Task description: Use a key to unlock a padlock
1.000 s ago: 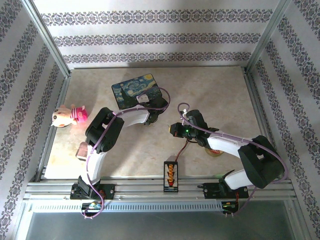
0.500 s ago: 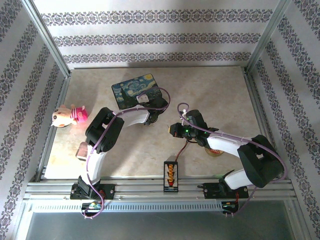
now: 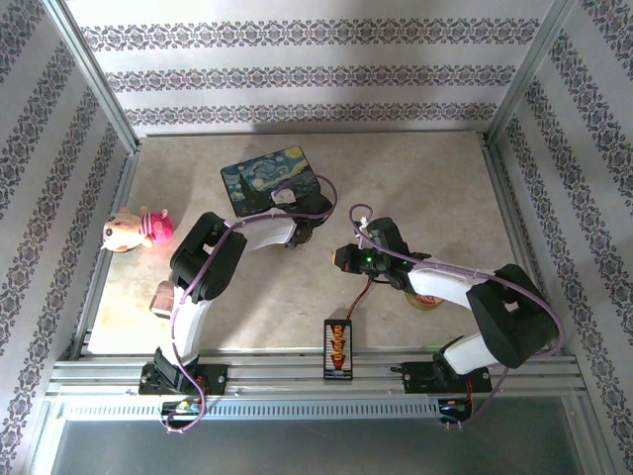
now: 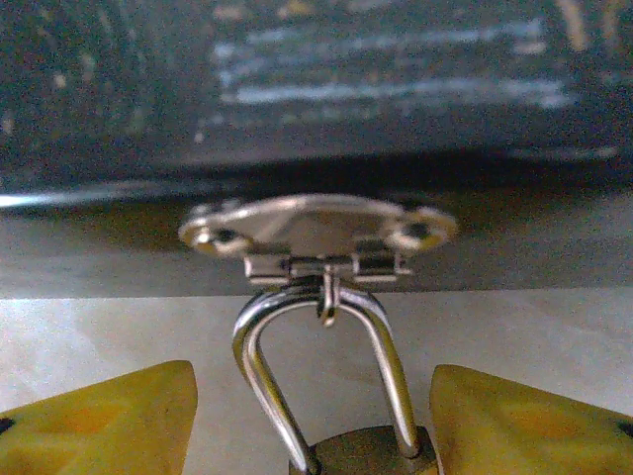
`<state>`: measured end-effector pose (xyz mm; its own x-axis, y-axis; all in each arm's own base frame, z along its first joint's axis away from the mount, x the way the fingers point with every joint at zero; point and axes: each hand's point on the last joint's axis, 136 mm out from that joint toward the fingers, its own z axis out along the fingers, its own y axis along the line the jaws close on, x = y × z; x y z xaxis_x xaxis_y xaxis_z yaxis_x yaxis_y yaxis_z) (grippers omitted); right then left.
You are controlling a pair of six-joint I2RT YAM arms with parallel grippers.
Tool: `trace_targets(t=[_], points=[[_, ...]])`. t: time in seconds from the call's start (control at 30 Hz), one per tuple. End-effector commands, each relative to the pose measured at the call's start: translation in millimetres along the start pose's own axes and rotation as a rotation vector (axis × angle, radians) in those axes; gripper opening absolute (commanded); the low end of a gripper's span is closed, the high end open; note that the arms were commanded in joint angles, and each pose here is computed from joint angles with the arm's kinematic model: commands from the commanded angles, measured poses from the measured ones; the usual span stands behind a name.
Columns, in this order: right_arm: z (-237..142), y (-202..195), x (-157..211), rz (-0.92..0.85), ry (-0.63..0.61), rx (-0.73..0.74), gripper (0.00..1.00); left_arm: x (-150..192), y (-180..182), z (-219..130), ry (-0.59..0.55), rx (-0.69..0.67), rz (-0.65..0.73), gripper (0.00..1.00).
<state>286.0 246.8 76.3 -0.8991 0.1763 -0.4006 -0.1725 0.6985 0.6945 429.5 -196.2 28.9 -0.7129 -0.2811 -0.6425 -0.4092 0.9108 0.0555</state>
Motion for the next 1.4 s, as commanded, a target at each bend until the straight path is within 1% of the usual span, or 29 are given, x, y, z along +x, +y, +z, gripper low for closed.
trace_targets(t=[0.0,0.03,0.1,0.17,0.3,0.33,0.43,0.53,0.7,0.8,1.03,1.2,1.37], points=[[0.8,9.4,-13.3,-0.027,-0.027,-0.032,0.00,12.2,-3.0,2.5,0.019,0.008,0.002,0.62],[0.7,9.8,-13.6,-0.028,-0.028,-0.033,0.00,13.9,-2.5,2.6,0.025,0.009,-0.001,0.61],[1.4,9.1,-13.1,-0.025,-0.025,-0.032,0.00,16.4,-2.4,3.6,0.031,0.014,-0.006,0.55],[1.5,9.7,-13.6,-0.026,-0.026,-0.034,0.00,17.0,-2.8,3.1,0.035,0.019,-0.008,0.55],[1.7,9.7,-13.7,-0.025,-0.026,-0.034,0.00,16.7,-3.1,1.1,0.037,0.029,-0.014,0.48],[1.6,9.5,-13.7,-0.025,-0.027,-0.034,0.00,16.5,-3.2,0.4,0.037,0.033,-0.016,0.45],[1.8,7.9,-13.1,-0.023,-0.027,-0.028,0.00,15.7,-4.8,-2.7,0.038,0.055,-0.016,0.32],[3.3,4.1,-11.0,-0.019,-0.023,-0.017,0.00,15.9,-6.5,-6.2,0.044,0.082,-0.017,0.24],[6.5,-3.1,-5.5,-0.007,-0.012,-0.001,0.00,18.2,-8.4,-17.1,0.068,0.148,-0.033,0.19],[8.0,-5.3,-3.0,-0.007,-0.012,-0.001,0.00,23.3,-10.2,-26.3,0.104,0.198,-0.045,0.20],[12.8,-10.3,4.7,-0.001,-0.004,-0.001,0.00,52.9,-12.1,-40.6,0.228,0.319,-0.157,0.21],[15.7,-11.7,9.7,0.000,0.001,0.000,0.00,67.0,-23.9,-48.9,0.307,0.376,-0.176,0.22],[16.8,-15.3,13.8,0.007,0.004,0.012,0.00,73.5,-42.3,-66.0,0.313,0.442,-0.198,0.23]])
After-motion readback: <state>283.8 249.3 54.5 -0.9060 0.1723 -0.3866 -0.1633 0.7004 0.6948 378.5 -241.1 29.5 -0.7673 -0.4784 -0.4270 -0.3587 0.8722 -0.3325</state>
